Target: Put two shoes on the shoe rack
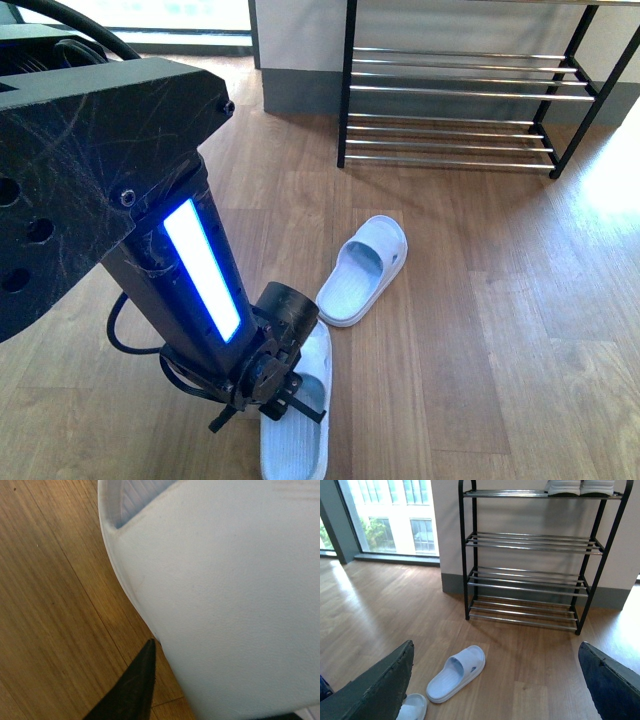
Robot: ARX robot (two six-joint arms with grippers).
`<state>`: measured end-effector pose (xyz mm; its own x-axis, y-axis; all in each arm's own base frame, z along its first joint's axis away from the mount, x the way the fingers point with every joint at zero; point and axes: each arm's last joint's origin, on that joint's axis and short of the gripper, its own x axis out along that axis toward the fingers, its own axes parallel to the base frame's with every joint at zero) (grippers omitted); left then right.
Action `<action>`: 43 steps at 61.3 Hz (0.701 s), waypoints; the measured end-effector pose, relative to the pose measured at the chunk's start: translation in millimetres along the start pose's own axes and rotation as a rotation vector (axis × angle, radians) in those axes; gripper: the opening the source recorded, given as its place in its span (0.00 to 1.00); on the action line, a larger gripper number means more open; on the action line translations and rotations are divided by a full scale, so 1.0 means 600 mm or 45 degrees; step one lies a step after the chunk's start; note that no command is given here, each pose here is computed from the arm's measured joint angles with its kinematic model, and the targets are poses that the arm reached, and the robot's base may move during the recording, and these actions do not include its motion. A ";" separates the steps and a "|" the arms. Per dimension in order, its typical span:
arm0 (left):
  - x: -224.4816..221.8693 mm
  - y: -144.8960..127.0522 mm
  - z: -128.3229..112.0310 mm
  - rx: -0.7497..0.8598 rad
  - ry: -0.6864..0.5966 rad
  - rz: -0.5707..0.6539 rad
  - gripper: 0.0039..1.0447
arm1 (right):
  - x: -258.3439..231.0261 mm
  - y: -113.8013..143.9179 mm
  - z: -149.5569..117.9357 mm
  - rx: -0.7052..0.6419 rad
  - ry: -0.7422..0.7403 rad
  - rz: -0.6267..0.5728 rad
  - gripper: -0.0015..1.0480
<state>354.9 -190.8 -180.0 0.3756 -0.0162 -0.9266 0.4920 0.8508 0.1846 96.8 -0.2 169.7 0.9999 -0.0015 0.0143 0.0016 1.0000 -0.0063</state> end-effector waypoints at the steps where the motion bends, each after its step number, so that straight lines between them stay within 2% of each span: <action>1: -0.001 0.002 0.000 -0.002 0.002 0.015 0.10 | 0.000 0.000 0.000 0.000 0.000 0.000 0.91; 6: -0.011 0.011 -0.002 -0.042 0.013 0.075 0.02 | 0.000 0.000 0.000 0.000 0.000 0.000 0.91; 17: -0.087 0.032 0.004 -0.208 -0.020 0.020 0.02 | 0.000 0.000 0.000 0.000 0.000 0.000 0.91; 24: -0.164 0.058 0.034 -0.283 -0.180 0.012 0.02 | 0.000 0.000 0.000 0.000 0.000 0.000 0.91; 31: -0.254 0.104 0.056 -0.332 -0.371 0.128 0.02 | 0.000 0.000 0.000 0.000 0.000 0.000 0.91; 36: -0.300 0.136 0.050 -0.371 -0.443 0.198 0.02 | 0.000 0.000 0.000 0.000 0.000 0.000 0.91; 43: -0.363 0.178 0.022 -0.469 -0.510 0.281 0.02 | 0.000 0.000 0.000 0.000 0.000 0.000 0.91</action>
<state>335.6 -103.3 46.0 0.7411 0.0459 -0.6698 0.0897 0.9820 0.1665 96.8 -0.2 169.7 0.9999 -0.0015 0.0143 0.0016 1.0000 -0.0063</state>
